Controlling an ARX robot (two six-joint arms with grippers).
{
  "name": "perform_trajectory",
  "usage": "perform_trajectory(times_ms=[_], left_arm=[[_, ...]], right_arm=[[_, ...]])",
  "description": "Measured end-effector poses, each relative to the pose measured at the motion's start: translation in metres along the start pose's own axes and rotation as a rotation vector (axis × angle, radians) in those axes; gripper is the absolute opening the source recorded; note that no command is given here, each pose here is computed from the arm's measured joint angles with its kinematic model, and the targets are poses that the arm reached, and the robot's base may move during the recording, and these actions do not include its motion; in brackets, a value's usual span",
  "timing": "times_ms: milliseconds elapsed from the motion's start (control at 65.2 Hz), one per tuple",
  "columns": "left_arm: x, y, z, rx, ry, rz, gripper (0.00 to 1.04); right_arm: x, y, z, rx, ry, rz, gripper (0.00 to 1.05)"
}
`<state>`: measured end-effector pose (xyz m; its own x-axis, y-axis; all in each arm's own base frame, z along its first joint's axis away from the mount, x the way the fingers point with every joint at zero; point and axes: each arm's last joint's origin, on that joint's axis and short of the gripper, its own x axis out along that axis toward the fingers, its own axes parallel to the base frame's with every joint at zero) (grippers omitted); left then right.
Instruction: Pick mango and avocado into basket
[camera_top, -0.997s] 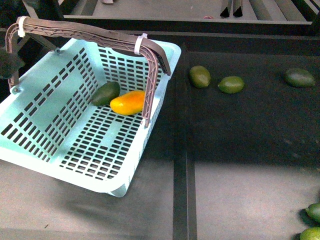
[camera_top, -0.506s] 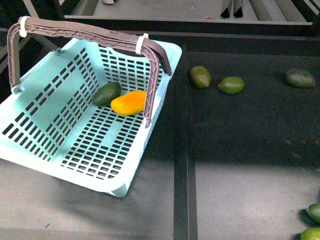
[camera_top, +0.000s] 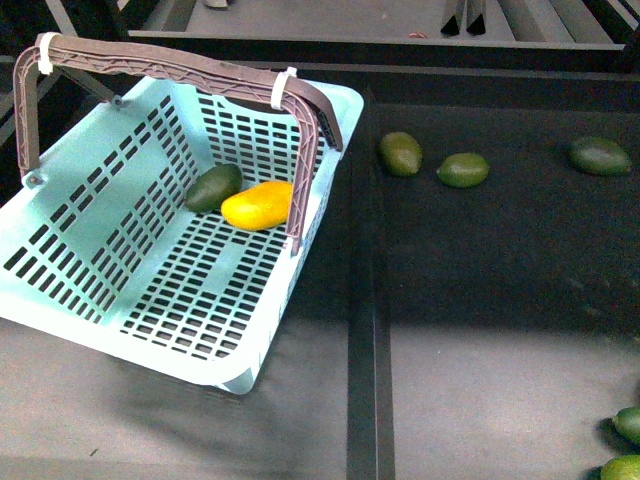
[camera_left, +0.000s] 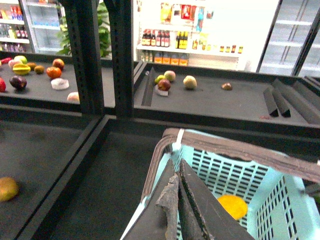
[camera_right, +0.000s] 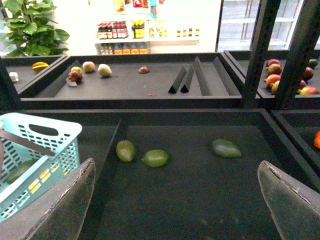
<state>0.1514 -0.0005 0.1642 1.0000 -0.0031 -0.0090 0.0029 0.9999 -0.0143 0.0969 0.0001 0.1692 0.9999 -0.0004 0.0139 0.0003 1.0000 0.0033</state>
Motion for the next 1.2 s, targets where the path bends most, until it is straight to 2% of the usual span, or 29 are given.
perform_trajectory(times_ms=[567, 1196], left_arm=[[-0.030, 0.000, 0.007, 0.003, -0.023, 0.000, 0.02], [-0.054, 0.000, 0.003, 0.003, -0.016, 0.000, 0.02]], right_arm=[[0.000, 0.000, 0.000, 0.000, 0.000, 0.000, 0.96], [0.000, 0.000, 0.000, 0.000, 0.000, 0.000, 0.96]])
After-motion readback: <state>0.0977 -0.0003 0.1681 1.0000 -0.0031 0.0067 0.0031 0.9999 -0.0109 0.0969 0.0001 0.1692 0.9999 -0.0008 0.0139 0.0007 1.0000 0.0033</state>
